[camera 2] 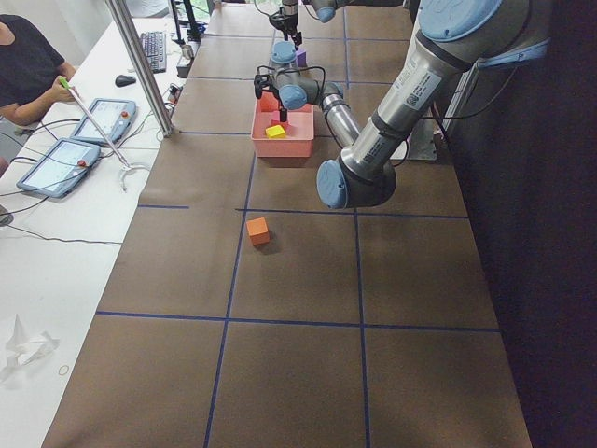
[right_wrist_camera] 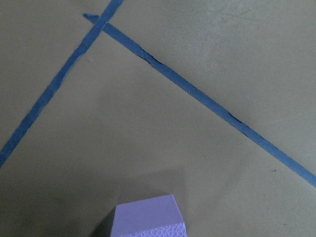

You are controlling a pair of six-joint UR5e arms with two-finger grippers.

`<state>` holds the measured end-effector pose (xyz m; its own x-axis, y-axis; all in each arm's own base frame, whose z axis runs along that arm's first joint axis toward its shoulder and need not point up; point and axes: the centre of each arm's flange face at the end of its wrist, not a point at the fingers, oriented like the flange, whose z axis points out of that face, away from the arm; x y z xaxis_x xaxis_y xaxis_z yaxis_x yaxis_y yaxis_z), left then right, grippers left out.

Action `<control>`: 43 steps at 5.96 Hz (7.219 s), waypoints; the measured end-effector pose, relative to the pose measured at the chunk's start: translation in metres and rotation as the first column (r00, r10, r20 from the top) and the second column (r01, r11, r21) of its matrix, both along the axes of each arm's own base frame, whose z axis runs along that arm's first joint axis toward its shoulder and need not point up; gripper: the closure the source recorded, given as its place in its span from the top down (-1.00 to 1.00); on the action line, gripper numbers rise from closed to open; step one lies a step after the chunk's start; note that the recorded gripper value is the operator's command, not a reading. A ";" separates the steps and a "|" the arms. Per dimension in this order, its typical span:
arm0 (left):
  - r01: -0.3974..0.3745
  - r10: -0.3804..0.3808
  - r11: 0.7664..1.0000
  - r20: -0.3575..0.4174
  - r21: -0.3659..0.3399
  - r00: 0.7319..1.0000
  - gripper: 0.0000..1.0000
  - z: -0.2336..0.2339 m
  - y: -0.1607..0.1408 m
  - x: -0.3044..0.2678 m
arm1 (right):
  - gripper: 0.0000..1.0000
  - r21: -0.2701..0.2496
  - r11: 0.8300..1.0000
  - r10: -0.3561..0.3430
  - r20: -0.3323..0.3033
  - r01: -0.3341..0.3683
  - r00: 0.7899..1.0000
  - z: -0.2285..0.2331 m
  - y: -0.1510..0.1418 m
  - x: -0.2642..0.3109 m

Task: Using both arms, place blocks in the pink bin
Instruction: 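Carry the yellow-green cube into the bin while the right gripper descends, then grasp the purple cube with the right gripper while the left arm withdraws, then carry the purple cube into the bin and release it with the right gripper, then lower the left gripper onto the orange cube and close it, then carry the orange cube into the bin and release it with the left gripper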

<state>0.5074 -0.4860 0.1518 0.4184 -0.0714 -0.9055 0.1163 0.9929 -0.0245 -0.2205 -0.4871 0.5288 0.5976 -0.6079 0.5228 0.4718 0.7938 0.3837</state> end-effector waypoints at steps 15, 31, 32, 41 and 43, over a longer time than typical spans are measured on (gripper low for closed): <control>0.041 -0.100 0.953 0.183 0.302 0.978 0.99 0.231 -0.098 -0.225 | -0.91 -0.471 0.826 0.487 0.322 -0.309 0.811 -0.305 -0.062 -0.149; 0.010 0.035 0.974 0.192 -0.227 0.981 0.52 0.385 -0.069 -0.210 | 1.00 -0.476 0.768 0.596 0.287 -0.429 0.750 -0.295 -0.008 -0.163; 0.014 0.032 0.974 0.196 -0.225 0.980 -0.25 0.386 -0.070 -0.210 | 1.00 -0.476 0.768 0.596 0.286 -0.428 0.750 -0.295 -0.007 -0.164; -0.022 -0.013 0.980 -0.174 -0.198 0.985 0.57 0.025 -0.020 -0.062 | 1.00 -0.462 0.712 0.663 0.195 -0.529 0.723 -0.205 0.007 -0.068; -0.020 -0.008 0.985 -0.160 -0.169 0.987 1.00 0.018 0.029 -0.002 | 1.00 -0.450 0.703 0.677 0.185 -0.551 0.712 -0.200 0.005 -0.067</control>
<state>0.5051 -0.4573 0.1698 0.2707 -0.2271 -0.9355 0.0913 0.9734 -0.2099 -0.2874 -0.4817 0.3287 0.5337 0.0919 0.8407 -0.2681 0.9612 0.0651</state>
